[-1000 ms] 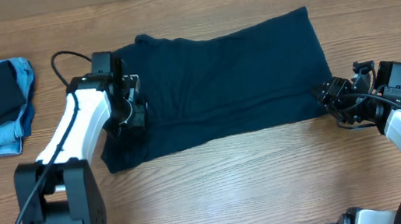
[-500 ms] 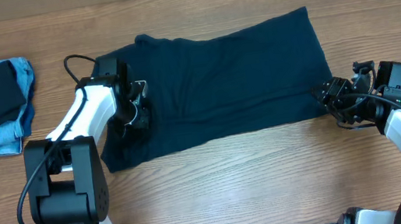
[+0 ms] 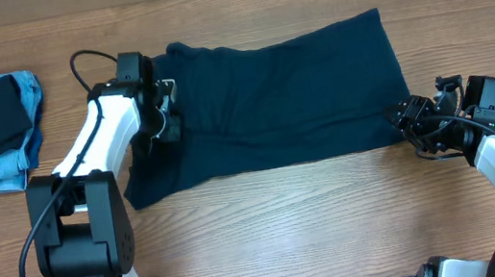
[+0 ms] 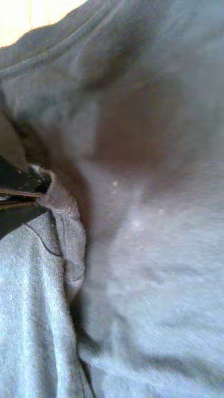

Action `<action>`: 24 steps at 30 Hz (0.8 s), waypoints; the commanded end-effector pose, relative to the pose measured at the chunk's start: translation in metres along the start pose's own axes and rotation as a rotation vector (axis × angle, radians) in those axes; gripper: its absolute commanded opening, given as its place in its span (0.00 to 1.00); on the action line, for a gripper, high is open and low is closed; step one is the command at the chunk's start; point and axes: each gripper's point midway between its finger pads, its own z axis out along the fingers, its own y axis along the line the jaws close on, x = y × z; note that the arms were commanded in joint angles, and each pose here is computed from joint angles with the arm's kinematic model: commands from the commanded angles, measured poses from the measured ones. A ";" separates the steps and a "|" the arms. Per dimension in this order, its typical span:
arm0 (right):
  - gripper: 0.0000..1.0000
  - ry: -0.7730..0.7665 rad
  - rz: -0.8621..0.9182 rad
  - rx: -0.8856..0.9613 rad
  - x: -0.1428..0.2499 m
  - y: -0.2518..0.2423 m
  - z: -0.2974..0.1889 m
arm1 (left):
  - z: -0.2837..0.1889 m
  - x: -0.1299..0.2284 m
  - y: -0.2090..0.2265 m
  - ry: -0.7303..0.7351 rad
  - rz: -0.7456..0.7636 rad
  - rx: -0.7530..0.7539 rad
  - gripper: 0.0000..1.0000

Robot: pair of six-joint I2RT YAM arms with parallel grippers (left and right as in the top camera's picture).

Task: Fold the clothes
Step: 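Hold the folded shirt's left and right ends with both grippers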

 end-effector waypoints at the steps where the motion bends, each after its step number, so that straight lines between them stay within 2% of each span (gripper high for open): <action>1: 0.54 -0.029 -0.044 -0.030 -0.010 0.015 -0.006 | -0.002 -0.010 0.001 -0.020 -0.004 -0.014 0.10; 3: 0.54 -0.029 -0.045 -0.031 -0.010 0.015 -0.006 | -0.001 -0.009 0.001 -0.018 -0.003 -0.015 0.20; 5: 0.54 -0.029 -0.044 -0.031 -0.010 0.015 -0.006 | -0.001 -0.007 0.004 -0.011 -0.004 -0.030 0.23; 6: 0.54 -0.029 -0.045 -0.031 -0.010 0.015 -0.006 | -0.002 -0.006 0.006 -0.007 -0.005 -0.042 0.28; 8: 0.54 -0.029 -0.045 -0.031 -0.010 0.015 -0.006 | -0.002 -0.005 0.012 0.000 -0.007 -0.074 0.44; 9: 0.54 -0.029 -0.045 -0.031 -0.010 0.015 -0.006 | -0.002 -0.004 0.015 0.005 -0.009 -0.092 0.45; 16: 0.54 -0.074 -0.036 0.062 -0.018 -0.001 -0.007 | -0.003 0.012 0.016 0.067 -0.018 -0.098 0.41; 22: 0.63 -0.211 -0.044 0.294 -0.042 -0.039 -0.017 | -0.004 0.033 0.010 0.151 -0.051 -0.074 0.37; 24: 0.64 -0.238 -0.054 0.318 -0.048 -0.042 -0.019 | -0.004 0.041 0.009 0.182 -0.061 -0.071 0.37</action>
